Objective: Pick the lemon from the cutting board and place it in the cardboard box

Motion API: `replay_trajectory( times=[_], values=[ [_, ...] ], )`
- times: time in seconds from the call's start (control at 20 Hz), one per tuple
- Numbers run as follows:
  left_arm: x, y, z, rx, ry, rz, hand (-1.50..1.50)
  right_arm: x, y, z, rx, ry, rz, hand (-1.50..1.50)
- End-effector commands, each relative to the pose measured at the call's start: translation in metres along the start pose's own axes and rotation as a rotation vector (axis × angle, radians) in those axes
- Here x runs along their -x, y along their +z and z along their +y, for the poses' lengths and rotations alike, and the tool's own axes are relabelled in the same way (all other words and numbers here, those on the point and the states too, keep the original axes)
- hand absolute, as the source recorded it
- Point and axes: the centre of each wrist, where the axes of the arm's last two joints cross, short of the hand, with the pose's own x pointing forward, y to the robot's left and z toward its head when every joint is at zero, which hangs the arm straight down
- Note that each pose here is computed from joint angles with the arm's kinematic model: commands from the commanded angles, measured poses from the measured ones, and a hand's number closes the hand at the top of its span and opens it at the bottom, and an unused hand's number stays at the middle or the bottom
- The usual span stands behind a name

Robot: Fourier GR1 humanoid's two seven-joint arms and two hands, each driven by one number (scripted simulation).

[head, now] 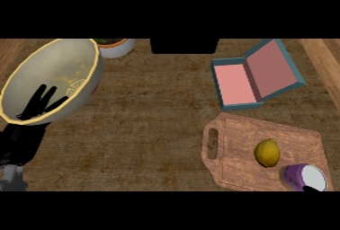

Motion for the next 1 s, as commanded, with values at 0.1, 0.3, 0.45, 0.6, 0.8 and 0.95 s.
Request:
replay_trajectory(
  times=[0.1, 0.3, 0.45, 0.6, 0.8, 0.95],
  values=[
    [-0.009, 0.001, -0.004, 0.037, -0.003, -0.004, 0.0, -0.015, 0.006, -0.027, -0.225, 0.304, 0.187, -1.5],
    [-0.01, -0.005, -0.008, 0.057, -0.013, -0.018, 0.0, -0.053, -0.013, -0.023, -0.309, 0.371, 0.304, -1.5],
    [0.0, 0.007, -0.023, 0.08, -0.013, -0.002, 0.0, -0.078, -0.012, -0.01, -0.356, 0.407, 0.389, -1.5],
    [-0.005, -0.002, -0.005, 0.054, -0.004, -0.003, 0.0, -0.109, -0.032, -0.005, -0.421, 0.37, 0.455, -1.5],
    [-0.001, -0.004, -0.014, 0.037, 0.012, 0.019, 0.0, -0.129, -0.03, 0.014, -0.478, 0.376, 0.495, -1.5],
    [-0.006, -0.002, -0.009, 0.048, 0.005, 0.013, 0.0, -0.133, -0.044, 0.026, -0.507, 0.386, 0.528, -1.5]
  ],
)
